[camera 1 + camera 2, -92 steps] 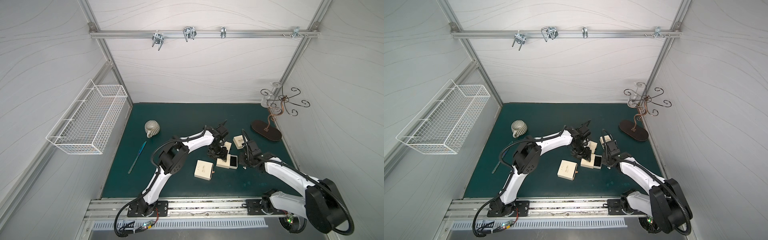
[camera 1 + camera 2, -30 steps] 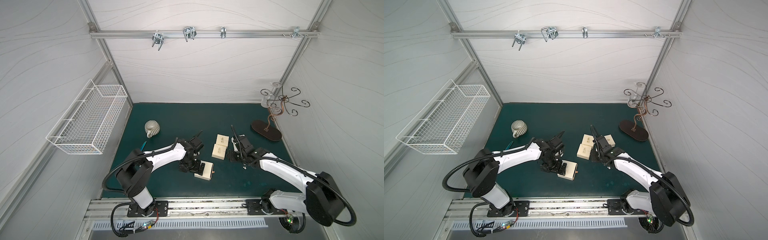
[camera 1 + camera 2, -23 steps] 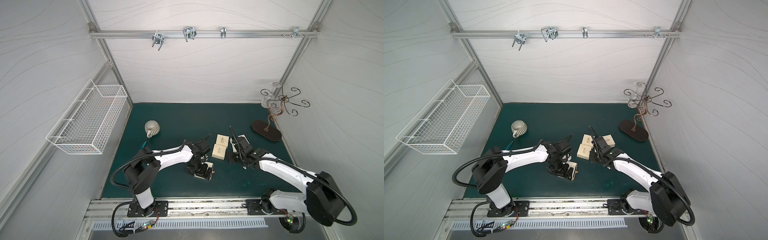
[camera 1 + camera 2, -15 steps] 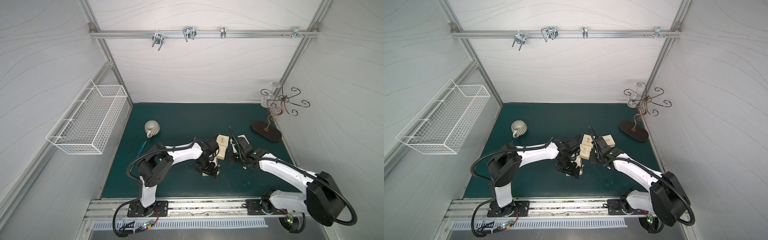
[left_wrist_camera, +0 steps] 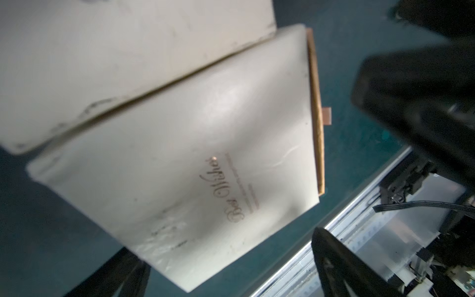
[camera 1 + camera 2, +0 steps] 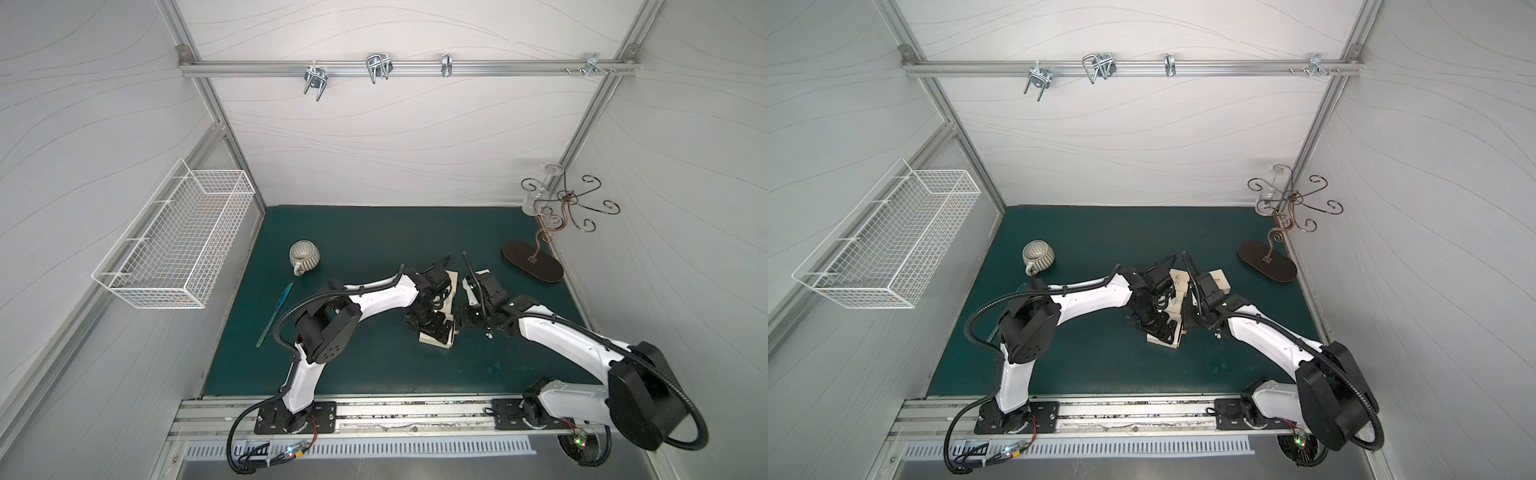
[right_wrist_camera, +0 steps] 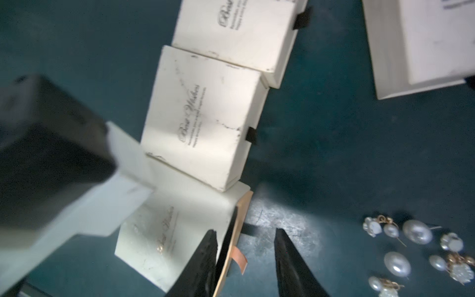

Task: Take out the earrings from the drawer-style jewelry box
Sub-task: Move the jewelry box to the center of the board, then open the drawer in the jewelry box.

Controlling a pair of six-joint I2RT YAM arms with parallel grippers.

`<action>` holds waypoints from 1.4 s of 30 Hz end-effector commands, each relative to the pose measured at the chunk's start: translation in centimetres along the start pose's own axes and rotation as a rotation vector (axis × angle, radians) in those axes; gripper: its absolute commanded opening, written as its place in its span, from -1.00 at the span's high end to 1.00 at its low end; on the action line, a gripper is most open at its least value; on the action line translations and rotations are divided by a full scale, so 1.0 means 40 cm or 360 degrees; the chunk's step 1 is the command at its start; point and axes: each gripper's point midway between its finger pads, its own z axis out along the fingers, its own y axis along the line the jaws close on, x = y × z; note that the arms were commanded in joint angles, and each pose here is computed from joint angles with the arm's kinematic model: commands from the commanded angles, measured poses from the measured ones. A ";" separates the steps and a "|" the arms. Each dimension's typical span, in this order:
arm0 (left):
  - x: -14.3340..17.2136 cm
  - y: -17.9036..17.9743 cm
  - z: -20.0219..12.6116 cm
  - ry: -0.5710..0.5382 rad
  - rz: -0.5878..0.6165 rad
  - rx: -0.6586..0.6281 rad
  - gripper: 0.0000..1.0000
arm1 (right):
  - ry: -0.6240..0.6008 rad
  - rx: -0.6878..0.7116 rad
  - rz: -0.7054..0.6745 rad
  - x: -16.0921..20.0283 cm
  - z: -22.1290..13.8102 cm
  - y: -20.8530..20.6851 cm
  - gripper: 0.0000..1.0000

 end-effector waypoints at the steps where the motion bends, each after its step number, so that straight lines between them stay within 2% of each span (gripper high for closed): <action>1: -0.021 -0.029 -0.018 -0.0044 0.0033 0.0116 -0.93 | 0.0081 -0.0079 0.0162 0.038 0.003 -0.026 0.24; 6: -0.034 -0.028 0.002 -0.0029 0.0003 0.0160 -0.91 | 0.0109 -0.0135 0.0256 0.066 -0.001 -0.051 0.26; 11: -0.051 -0.023 0.019 -0.0026 -0.0038 0.0155 -0.85 | 0.0050 -0.0215 0.0225 0.055 -0.016 -0.032 0.27; 19: -0.088 0.002 0.010 -0.0091 -0.0163 0.0183 -0.70 | 0.0096 -0.0237 0.0161 0.061 -0.003 -0.009 0.26; 28: -0.103 0.030 0.012 -0.0106 -0.0287 0.0208 -0.55 | 0.0218 -0.0047 0.0044 0.096 0.021 -0.025 0.27; 37: -0.091 0.108 0.033 -0.0074 -0.0442 0.0029 -0.29 | 0.0281 0.0164 -0.0067 0.108 0.034 -0.045 0.26; 42: -0.079 0.131 0.041 -0.0058 -0.0496 -0.0008 -0.22 | 0.0332 0.0265 -0.0064 0.114 0.047 -0.063 0.25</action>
